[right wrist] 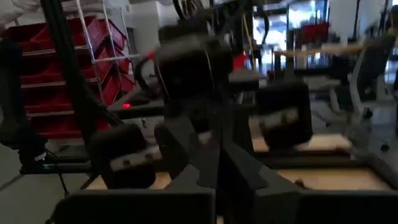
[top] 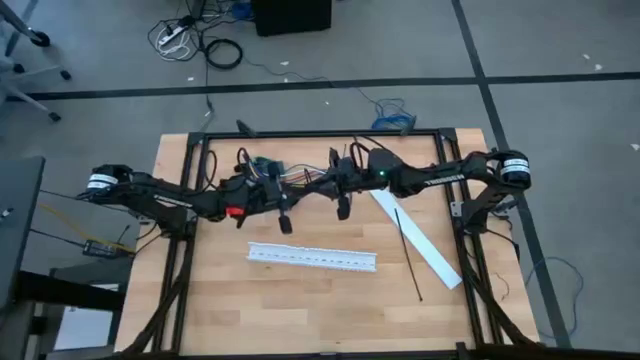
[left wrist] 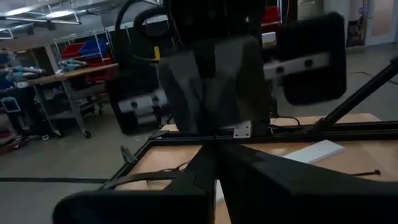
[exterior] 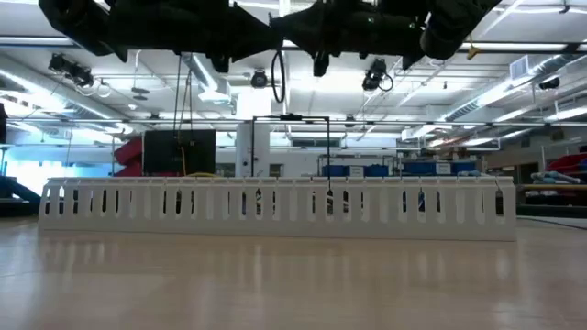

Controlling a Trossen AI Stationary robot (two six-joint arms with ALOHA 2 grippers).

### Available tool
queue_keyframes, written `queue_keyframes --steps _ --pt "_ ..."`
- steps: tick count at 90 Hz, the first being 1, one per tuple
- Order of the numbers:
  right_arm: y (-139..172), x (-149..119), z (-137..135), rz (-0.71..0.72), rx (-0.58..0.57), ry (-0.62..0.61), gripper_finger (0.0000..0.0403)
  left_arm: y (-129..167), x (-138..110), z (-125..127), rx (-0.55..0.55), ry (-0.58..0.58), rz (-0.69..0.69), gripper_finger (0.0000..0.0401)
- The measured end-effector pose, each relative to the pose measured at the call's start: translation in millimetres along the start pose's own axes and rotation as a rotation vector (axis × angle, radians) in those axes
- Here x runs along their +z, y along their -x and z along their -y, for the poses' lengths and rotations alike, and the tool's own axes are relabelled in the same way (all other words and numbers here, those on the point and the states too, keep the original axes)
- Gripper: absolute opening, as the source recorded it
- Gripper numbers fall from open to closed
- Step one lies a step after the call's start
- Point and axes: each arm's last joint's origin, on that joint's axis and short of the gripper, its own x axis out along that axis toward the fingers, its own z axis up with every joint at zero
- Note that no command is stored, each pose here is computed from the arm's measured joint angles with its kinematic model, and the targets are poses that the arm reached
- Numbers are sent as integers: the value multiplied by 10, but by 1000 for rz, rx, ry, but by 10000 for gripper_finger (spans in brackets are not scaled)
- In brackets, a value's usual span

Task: Ziptie cables
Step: Wrap the cable wires with the black zip tie

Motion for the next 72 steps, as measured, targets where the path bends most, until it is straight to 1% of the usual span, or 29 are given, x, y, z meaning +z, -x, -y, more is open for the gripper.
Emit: queue_keyframes --steps 9,21,27,34,40,46,53,62,72 --pt "11 -13 38 -19 2 -11 49 0 1 0 0 15 1 0" --pt "53 14 93 -39 10 -43 101 0 -5 0 2 21 -5 0" --pt "111 57 115 -72 5 -52 126 0 -20 -3 19 17 -24 0" --pt "183 82 141 -125 -19 -36 152 2 -25 -14 58 13 -43 0" --pt "258 129 153 -159 -41 -8 169 4 -26 -17 64 15 -49 0" --pt "333 195 163 -182 -70 19 182 9 -36 -14 61 14 -65 0" --pt "406 206 182 -237 -125 20 192 39 -39 -18 56 28 -102 0" --pt "471 184 189 -308 -182 12 198 111 -74 -15 42 45 -205 0" --pt "496 156 178 -353 -207 3 199 219 -91 50 -2 58 -302 0"
